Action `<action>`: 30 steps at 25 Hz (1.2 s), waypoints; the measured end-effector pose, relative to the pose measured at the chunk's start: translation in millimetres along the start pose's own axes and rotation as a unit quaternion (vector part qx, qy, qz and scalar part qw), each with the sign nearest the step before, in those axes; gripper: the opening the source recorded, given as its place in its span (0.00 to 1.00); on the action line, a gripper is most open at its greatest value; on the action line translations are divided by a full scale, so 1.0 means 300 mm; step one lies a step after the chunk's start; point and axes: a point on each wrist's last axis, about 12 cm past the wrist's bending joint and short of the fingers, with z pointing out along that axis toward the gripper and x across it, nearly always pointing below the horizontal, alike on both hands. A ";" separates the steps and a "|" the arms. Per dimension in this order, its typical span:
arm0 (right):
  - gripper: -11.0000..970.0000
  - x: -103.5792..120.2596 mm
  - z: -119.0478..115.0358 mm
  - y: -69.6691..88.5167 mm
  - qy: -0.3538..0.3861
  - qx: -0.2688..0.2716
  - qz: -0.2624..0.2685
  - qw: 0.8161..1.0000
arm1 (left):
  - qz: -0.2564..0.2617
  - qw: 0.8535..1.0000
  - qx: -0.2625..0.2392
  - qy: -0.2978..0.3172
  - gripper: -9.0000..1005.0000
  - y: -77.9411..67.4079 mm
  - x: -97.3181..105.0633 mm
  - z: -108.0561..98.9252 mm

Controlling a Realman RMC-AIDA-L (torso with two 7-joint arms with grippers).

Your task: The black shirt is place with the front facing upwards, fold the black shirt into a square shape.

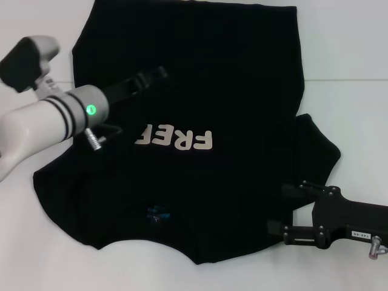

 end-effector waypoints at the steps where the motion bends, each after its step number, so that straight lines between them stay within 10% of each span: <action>1: 0.95 0.000 0.000 0.000 0.000 0.000 0.000 1.000 | 0.007 1.000 0.006 0.002 0.95 -0.013 0.002 0.006; 7: 0.95 0.001 -0.001 0.001 -0.001 0.001 0.001 1.000 | 0.018 0.998 0.052 0.022 0.95 -0.021 0.023 -0.016; 19: 0.95 -0.045 -0.089 -0.095 -0.011 0.058 0.143 0.988 | 0.165 0.954 0.246 0.049 0.95 0.139 0.036 -0.379; 30: 0.95 -0.214 -0.301 -0.245 0.040 0.129 0.405 0.905 | 0.310 0.891 0.322 0.083 0.95 0.178 0.146 -0.517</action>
